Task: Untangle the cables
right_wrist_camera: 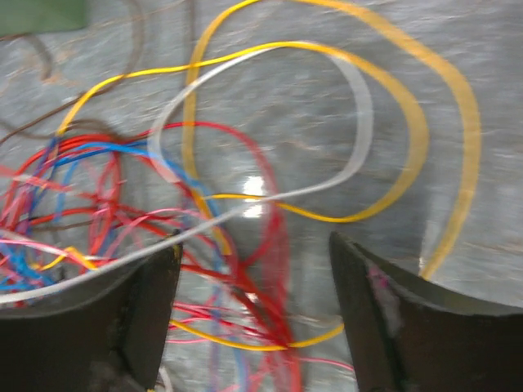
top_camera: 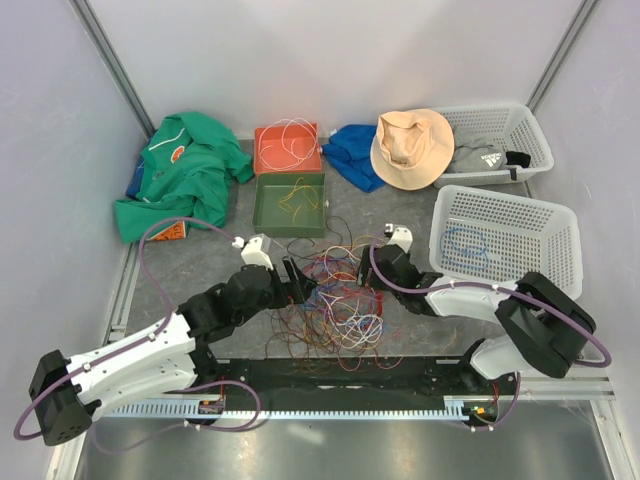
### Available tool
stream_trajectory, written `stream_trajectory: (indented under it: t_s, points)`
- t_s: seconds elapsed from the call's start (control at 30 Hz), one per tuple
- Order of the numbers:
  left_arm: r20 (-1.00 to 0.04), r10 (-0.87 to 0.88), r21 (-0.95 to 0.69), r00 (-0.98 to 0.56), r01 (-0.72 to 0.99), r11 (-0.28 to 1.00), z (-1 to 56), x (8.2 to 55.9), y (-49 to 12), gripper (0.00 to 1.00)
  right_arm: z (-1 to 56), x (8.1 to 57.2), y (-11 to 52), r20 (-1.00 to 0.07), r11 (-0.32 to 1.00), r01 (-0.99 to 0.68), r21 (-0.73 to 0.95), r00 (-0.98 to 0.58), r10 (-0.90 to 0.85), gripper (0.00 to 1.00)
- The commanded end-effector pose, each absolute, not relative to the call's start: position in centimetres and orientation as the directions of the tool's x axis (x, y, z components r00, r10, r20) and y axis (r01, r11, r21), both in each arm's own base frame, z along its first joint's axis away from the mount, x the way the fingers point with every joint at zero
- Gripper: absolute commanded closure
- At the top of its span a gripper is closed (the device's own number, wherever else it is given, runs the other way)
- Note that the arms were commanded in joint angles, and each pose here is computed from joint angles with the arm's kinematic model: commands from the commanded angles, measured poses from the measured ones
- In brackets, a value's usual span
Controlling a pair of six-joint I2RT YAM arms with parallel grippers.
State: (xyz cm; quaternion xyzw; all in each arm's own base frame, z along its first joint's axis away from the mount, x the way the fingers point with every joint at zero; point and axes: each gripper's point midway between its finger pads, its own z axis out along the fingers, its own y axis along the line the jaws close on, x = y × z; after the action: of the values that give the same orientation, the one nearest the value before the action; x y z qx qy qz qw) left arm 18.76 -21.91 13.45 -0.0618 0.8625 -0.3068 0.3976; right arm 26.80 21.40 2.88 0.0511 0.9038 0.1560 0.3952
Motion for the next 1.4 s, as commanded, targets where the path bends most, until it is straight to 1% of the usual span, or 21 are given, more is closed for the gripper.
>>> stream_trajectory:
  t_s: [0.0,0.03,0.07,0.13,0.17,0.23,0.27,0.3,0.37,0.4,0.47,0.53,0.57,0.67,0.77,0.97,1.03,1.13,1.17,1.27,1.37]
  points:
    - [-0.615,-0.389,-0.624,-0.686,0.121,0.772,13.7,18.4,-22.7,0.0,-0.1,24.0,23.6,-0.621,0.94,-0.094,0.328,-0.771,0.139,0.26]
    - [-0.616,-0.391,-0.627,-0.684,0.125,0.769,13.9,18.3,-22.7,0.0,-0.3,23.8,23.8,-0.618,0.939,-0.101,0.328,-0.775,0.132,0.29]
    - [-0.619,-0.39,-0.626,-0.681,0.127,0.77,14.0,18.3,-22.7,0.0,-0.4,23.7,23.9,-0.617,0.939,-0.102,0.328,-0.776,0.131,0.36]
    - [-0.626,-0.394,-0.625,-0.673,0.131,0.77,14.3,18.4,-22.6,0.0,-0.4,23.7,23.8,-0.619,0.941,-0.106,0.322,-0.775,0.125,0.45]
    - [-0.63,-0.398,-0.627,-0.667,0.136,0.767,14.7,18.4,-22.5,0.0,-0.3,23.8,23.8,-0.622,0.941,-0.108,0.32,-0.773,0.123,0.56]
    - [-0.65,-0.407,-0.623,-0.642,0.143,0.769,15.8,18.7,-22.2,0.0,0.5,24.1,23.8,-0.643,0.941,-0.116,0.316,-0.756,0.123,0.68]
    - [-0.657,-0.405,-0.616,-0.635,0.143,0.775,16.1,18.7,-21.9,0.0,1.0,24.3,23.7,-0.651,0.944,-0.122,0.305,-0.751,0.113,0.81]
    - [-0.681,-0.417,-0.611,-0.602,0.153,0.777,17.5,19.2,-21.4,0.0,2.2,24.6,23.7,-0.671,0.942,-0.131,0.31,-0.732,0.119,0.88]
    - [-0.707,-0.418,-0.59,-0.571,0.151,0.793,18.5,19.4,-20.6,0.0,4.3,25.2,23.6,-0.703,0.946,-0.148,0.289,-0.703,0.105,1.0]
    - [-0.732,-0.439,-0.587,-0.521,0.156,0.794,20.4,19.9,-19.9,0.0,6.6,25.6,23.8,-0.732,0.937,-0.165,0.308,-0.67,0.123,1.0]
    - [-0.754,-0.449,-0.577,-0.48,0.158,0.801,21.8,20.2,-19.1,0.0,9.6,25.9,23.9,-0.77,0.935,-0.195,0.296,-0.628,0.114,1.0]
    - [-0.777,-0.468,-0.573,-0.42,0.167,0.802,23.9,20.5,-18.0,0.0,14.4,26.3,24.2,-0.815,0.913,-0.231,0.336,-0.557,0.159,1.0]
    - [-0.783,-0.477,-0.574,-0.4,0.168,0.801,24.5,20.6,-17.7,0.0,15.5,26.0,23.9,-0.822,0.912,-0.239,0.334,-0.547,0.158,1.0]
    - [-0.806,-0.484,-0.559,-0.341,0.17,0.811,26.0,20.9,-16.6,0.0,21.0,25.7,23.4,-0.86,0.883,-0.29,0.369,-0.467,0.206,1.0]
    - [-0.814,-0.489,-0.557,-0.314,0.182,0.81,27.0,21.1,-16.5,0.0,24.3,25.1,23.3,-0.877,0.857,-0.344,0.383,-0.426,0.221,1.0]
    - [-0.838,-0.456,-0.536,-0.299,0.298,0.79,28.3,21.4,-18.8,0.01,28.2,23.2,24.8,-0.885,0.77,-0.486,0.413,-0.415,0.212,1.0]
    - [-0.852,-0.439,-0.521,-0.284,0.373,0.768,29.2,21.3,-20.1,0.01,29.2,22.4,25.4,-0.883,0.731,-0.534,0.425,-0.42,0.207,1.0]
    - [-0.868,-0.406,-0.496,-0.287,0.449,0.743,29.6,21.1,-21.8,0.01,30.2,21.5,25.7,-0.882,0.696,-0.571,0.435,-0.424,0.205,1.0]
    - [-0.873,-0.4,-0.489,-0.28,0.497,0.717,30.2,20.8,-22.6,0.01,30.6,21.3,25.5,-0.885,0.689,-0.58,0.436,-0.417,0.209,1.0]
    - [-0.875,-0.394,-0.484,-0.282,0.552,0.679,30.7,20.7,-24.3,0.01,31.4,20.7,25.3,-0.887,0.671,-0.597,0.439,-0.409,0.217,1.0]
    - [-0.883,-0.355,-0.469,-0.306,0.586,0.661,30.0,20.8,-25.9,0.01,32.4,19.8,25.3,-0.885,0.636,-0.626,0.451,-0.407,0.226,1.0]
